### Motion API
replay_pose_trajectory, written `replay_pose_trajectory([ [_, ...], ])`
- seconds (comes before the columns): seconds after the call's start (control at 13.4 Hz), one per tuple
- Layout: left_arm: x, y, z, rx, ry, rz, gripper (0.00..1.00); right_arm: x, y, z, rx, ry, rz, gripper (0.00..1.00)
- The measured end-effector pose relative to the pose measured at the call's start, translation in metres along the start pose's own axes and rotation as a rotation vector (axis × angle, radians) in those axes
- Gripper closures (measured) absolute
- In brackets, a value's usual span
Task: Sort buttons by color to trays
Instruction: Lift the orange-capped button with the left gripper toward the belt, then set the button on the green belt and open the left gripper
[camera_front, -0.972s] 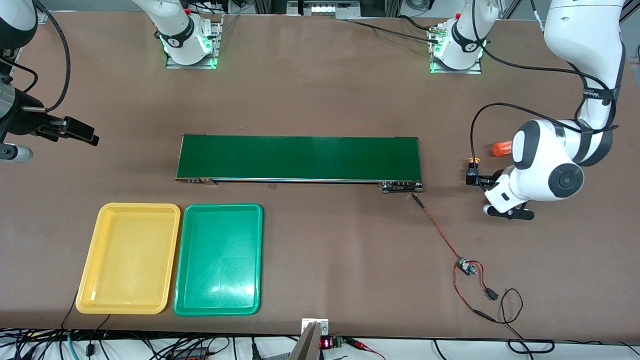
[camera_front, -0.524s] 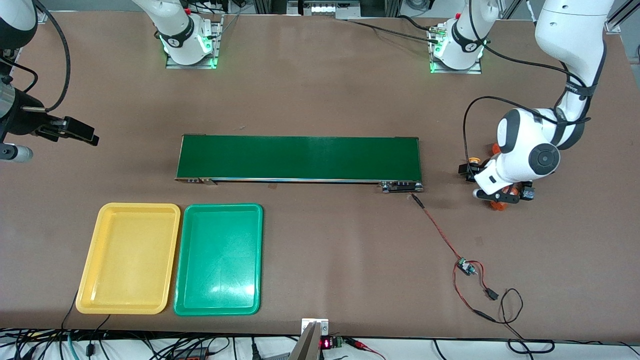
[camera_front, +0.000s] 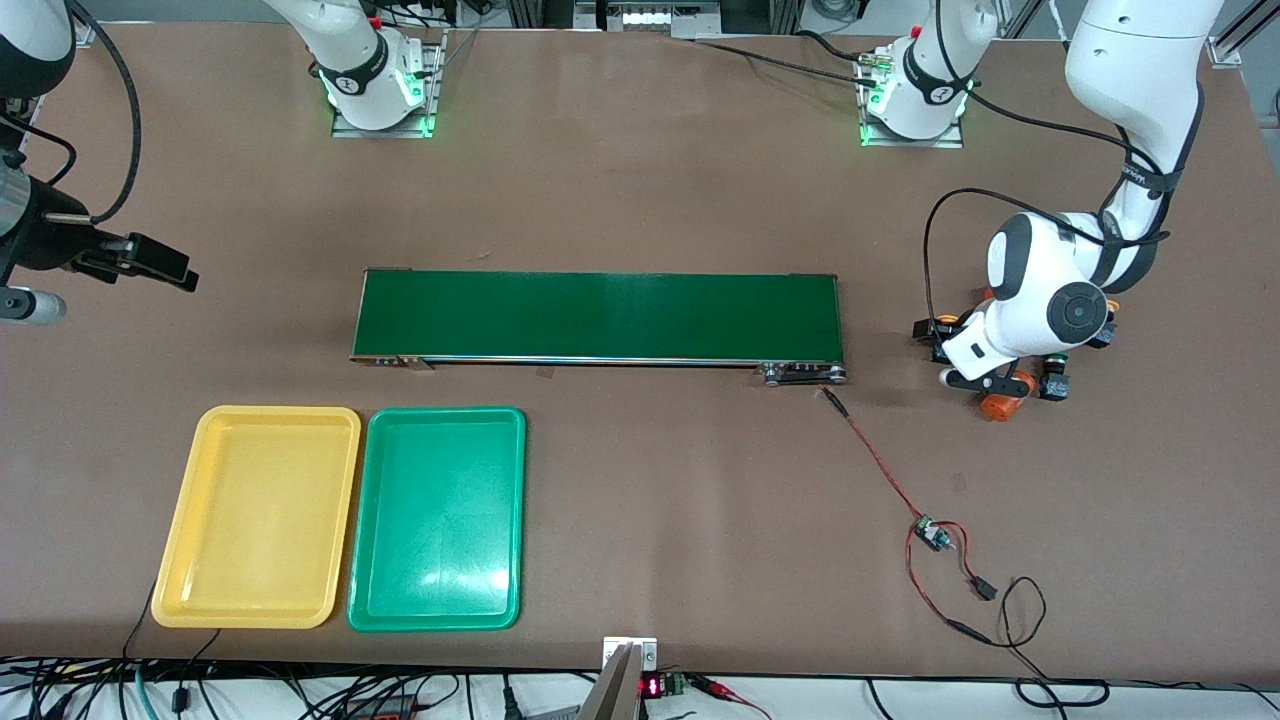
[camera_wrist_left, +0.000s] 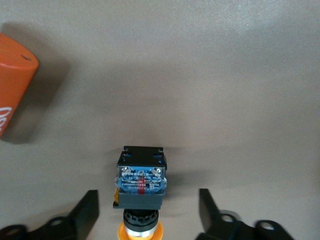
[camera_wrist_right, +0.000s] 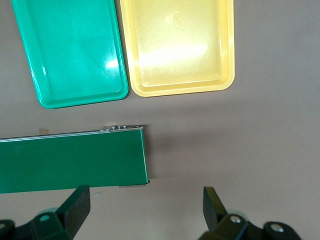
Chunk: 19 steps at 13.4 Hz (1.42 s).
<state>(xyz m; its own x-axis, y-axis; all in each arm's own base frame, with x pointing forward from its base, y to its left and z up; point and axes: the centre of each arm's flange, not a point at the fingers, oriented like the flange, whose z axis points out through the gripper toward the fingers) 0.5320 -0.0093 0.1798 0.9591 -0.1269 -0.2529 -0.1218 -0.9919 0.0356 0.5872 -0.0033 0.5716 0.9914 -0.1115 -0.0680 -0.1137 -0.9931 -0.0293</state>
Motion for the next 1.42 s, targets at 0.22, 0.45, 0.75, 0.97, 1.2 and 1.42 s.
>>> replay_pose_trajectory([
  [0.22, 0.000, 0.000, 0.001, -0.001, 0.001, -0.001, 0.34, 0.001, -0.005, 0.000, 0.017, 0.006, -0.005, 0.00],
  [0.45, 0.000, 0.000, 0.000, 0.000, 0.005, 0.000, 0.58, 0.004, -0.019, 0.003, 0.028, 0.023, -0.026, 0.00],
  [0.75, 0.005, 0.018, -0.028, -0.003, 0.048, 0.030, 0.58, 0.009, -0.039, 0.012, 0.028, 0.034, -0.057, 0.00],
  [0.97, 0.006, 0.046, -0.087, 0.000, 0.105, 0.077, 0.58, 0.009, -0.046, 0.013, 0.028, 0.038, -0.068, 0.00],
  [1.2, 0.007, 0.073, -0.126, 0.006, 0.165, 0.123, 0.58, 0.009, -0.050, 0.013, 0.028, 0.040, -0.074, 0.00],
  [1.42, 0.005, 0.140, -0.131, -0.048, 0.173, 0.130, 0.58, 0.009, -0.051, 0.014, 0.028, 0.039, -0.077, 0.00],
])
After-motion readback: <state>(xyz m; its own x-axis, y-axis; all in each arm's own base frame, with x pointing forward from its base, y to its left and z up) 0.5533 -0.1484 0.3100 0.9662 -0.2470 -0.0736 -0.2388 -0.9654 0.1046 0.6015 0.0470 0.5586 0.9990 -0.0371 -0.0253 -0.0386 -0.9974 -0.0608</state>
